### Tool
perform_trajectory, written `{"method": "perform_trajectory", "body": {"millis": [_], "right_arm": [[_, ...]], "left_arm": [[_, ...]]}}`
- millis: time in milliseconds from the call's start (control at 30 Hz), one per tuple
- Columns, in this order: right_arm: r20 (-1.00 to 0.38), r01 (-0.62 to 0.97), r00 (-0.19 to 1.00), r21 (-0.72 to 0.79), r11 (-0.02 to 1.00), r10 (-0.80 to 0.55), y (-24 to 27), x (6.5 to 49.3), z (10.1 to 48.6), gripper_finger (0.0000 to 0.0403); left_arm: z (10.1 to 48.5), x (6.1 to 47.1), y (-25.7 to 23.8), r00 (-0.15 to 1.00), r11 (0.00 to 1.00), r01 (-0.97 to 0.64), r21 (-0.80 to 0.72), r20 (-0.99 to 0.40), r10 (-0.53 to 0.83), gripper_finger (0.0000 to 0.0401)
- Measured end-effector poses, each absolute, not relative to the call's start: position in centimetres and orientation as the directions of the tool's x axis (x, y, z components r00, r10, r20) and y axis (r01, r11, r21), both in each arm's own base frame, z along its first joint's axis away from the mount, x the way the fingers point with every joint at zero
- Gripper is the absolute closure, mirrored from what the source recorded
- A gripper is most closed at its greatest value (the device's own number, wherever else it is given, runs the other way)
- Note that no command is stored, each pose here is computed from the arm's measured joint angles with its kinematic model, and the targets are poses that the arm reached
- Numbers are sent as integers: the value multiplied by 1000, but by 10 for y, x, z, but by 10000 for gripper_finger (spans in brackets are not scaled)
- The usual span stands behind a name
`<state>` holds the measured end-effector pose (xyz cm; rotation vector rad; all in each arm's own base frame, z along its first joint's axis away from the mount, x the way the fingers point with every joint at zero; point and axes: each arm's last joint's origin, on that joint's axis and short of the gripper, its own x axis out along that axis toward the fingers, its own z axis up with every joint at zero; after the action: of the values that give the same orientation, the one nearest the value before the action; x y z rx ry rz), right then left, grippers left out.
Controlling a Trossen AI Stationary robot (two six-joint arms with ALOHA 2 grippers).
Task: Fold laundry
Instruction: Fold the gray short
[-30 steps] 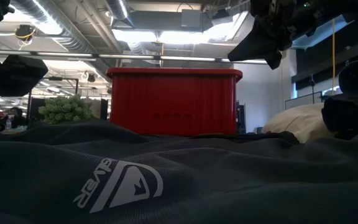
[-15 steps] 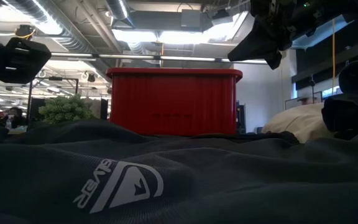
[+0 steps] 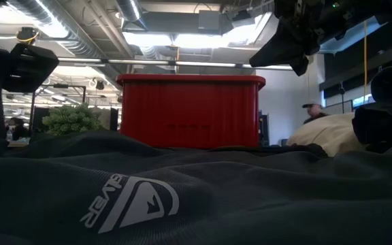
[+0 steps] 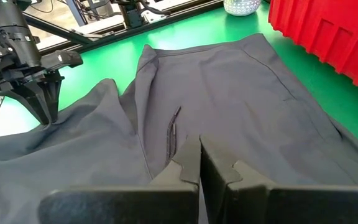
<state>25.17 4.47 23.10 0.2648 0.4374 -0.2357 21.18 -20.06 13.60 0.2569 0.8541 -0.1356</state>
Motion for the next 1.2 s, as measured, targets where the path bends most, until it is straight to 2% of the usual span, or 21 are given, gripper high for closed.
{"method": "perform_trajectory", "body": {"millis": [233, 333, 567, 667, 933, 1200], "right_arm": [[-432, 275, 887, 209, 938, -164, 45, 252, 232, 403], [-407, 232, 905, 235, 944, -122, 46, 254, 235, 403], [-335, 46, 941, 248, 968, 41, 56, 259, 241, 403], [-344, -9, 935, 219, 976, 85, 67, 262, 235, 403], [-406, -132, 896, 148, 980, 182, 104, 278, 224, 403], [-498, -217, 827, 145, 965, 261, 138, 296, 209, 403]], "left_arm": [[136, 215, -197, 651, 957, 224, 184, -759, -6, 329], [136, 215, -198, 650, 956, 226, 184, -760, -7, 332], [136, 214, -198, 637, 955, 240, 173, -771, -21, 382], [135, 214, -198, 635, 955, 242, 172, -772, -22, 397], [134, 212, -196, 610, 952, 250, 179, -792, -12, 400], [133, 211, -196, 598, 952, 255, 168, -802, -18, 401]]}}
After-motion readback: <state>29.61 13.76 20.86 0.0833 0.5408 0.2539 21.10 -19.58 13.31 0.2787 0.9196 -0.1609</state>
